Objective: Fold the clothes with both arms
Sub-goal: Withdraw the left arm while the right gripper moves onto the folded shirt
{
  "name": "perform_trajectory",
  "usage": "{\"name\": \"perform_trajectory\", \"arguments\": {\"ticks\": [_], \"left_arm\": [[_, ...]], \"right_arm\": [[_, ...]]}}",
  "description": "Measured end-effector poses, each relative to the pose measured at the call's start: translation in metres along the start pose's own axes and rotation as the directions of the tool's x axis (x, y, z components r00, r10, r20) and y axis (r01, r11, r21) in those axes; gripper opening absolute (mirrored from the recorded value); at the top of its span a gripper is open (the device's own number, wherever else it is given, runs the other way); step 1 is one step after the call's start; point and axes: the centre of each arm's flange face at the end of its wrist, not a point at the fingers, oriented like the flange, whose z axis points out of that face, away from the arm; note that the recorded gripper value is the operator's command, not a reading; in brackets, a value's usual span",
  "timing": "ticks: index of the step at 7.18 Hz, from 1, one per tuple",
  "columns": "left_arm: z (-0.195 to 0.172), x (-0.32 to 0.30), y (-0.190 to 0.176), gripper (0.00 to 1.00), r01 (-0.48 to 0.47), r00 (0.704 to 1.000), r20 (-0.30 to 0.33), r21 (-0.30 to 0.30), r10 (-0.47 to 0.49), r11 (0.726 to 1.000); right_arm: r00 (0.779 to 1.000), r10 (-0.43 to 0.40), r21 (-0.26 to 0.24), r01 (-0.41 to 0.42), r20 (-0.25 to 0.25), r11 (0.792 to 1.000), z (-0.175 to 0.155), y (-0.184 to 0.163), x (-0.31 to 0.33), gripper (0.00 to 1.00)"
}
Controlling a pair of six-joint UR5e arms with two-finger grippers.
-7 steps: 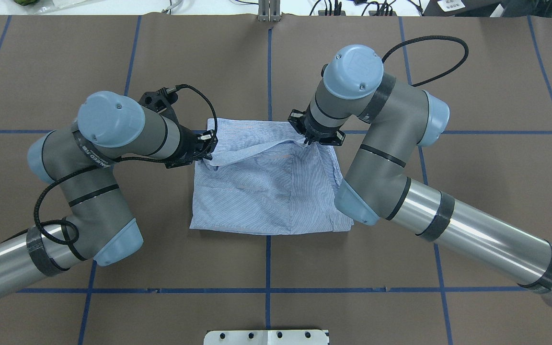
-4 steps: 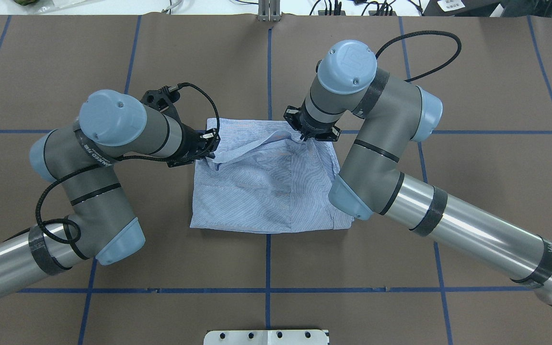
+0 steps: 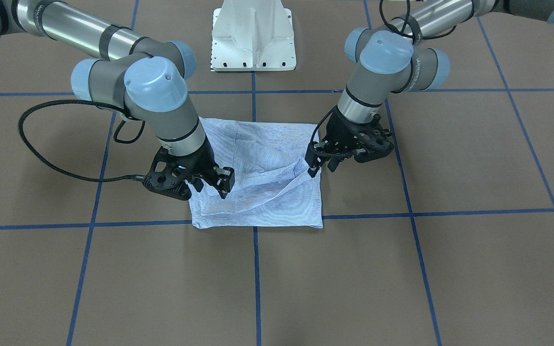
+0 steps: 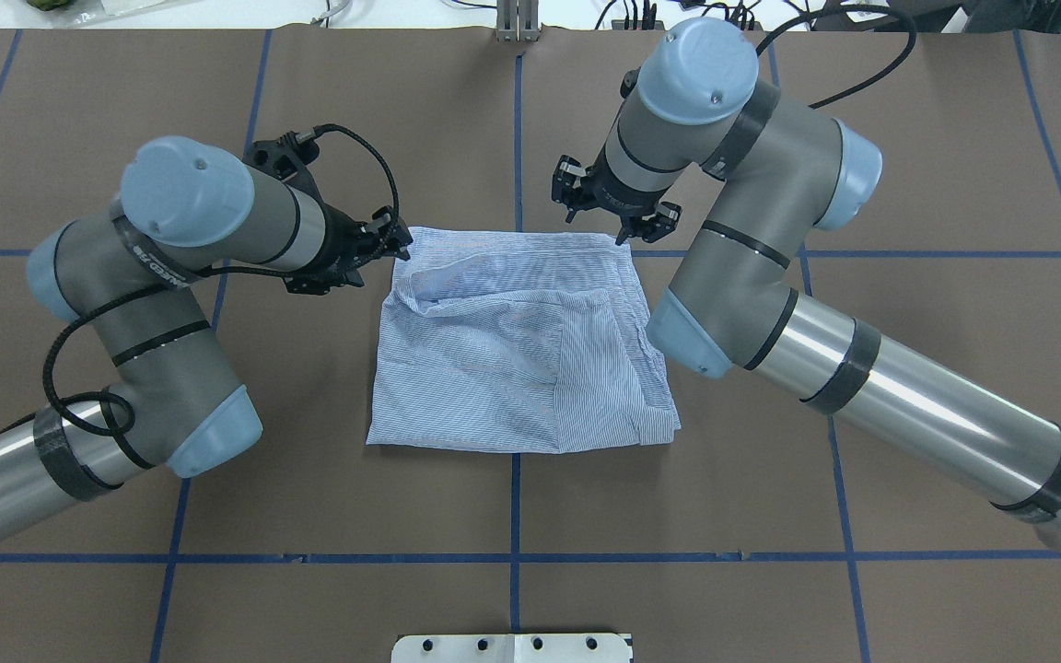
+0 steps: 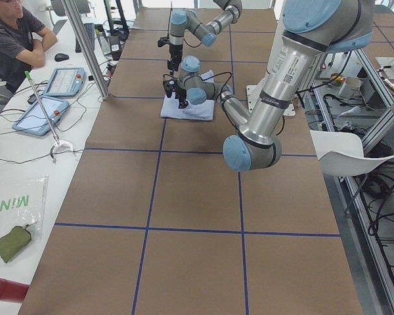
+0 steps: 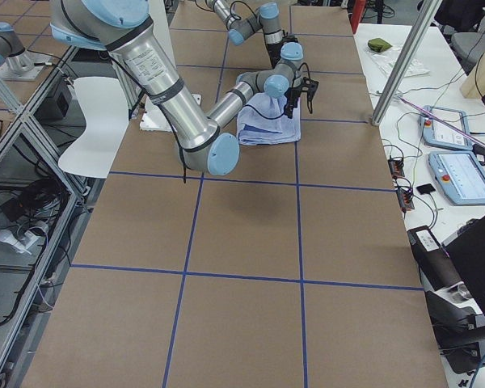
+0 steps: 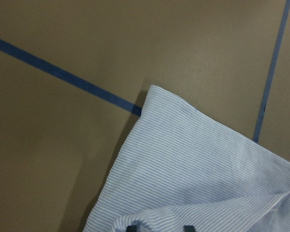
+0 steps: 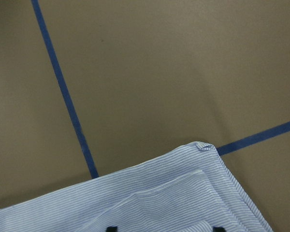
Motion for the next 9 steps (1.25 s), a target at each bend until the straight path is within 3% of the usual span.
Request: {"name": "perform_trajectory", "arguments": {"ticks": [3,4,5,6,7,9], "left_arm": [[-0.036,-0.017,-0.071,0.99,-0.035,0.999,0.025,0.026,0.035,0.999],[-0.046,-0.023,-0.091,0.99,-0.072,0.996,0.045,0.040,0.070,0.997],[-0.052,-0.027,-0.101,0.99,-0.094,0.994,0.059,0.048,0.091,0.994],[-0.054,-0.028,-0.106,0.99,-0.104,0.993,0.064,0.052,0.100,0.993],[-0.055,-0.028,-0.107,0.99,-0.107,0.992,0.066,0.053,0.104,0.993],[-0.056,-0.029,-0.108,0.99,-0.109,0.992,0.066,0.051,0.105,0.993]], "right_arm": [[0.997,-0.067,-0.009,0.067,0.024,0.998,-0.007,0.011,-0.008,1.00],[0.988,-0.151,0.008,0.151,0.036,0.989,0.001,0.030,-0.015,1.00],[0.964,-0.258,0.047,0.256,0.064,0.966,0.008,0.050,-0.022,1.00],[0.922,-0.373,0.103,0.363,0.101,0.926,0.015,0.069,-0.028,1.00],[0.860,-0.492,0.167,0.470,0.133,0.867,0.021,0.084,-0.029,1.00],[0.697,-0.708,0.307,0.653,0.113,0.692,0.030,0.094,-0.031,0.98]]}}
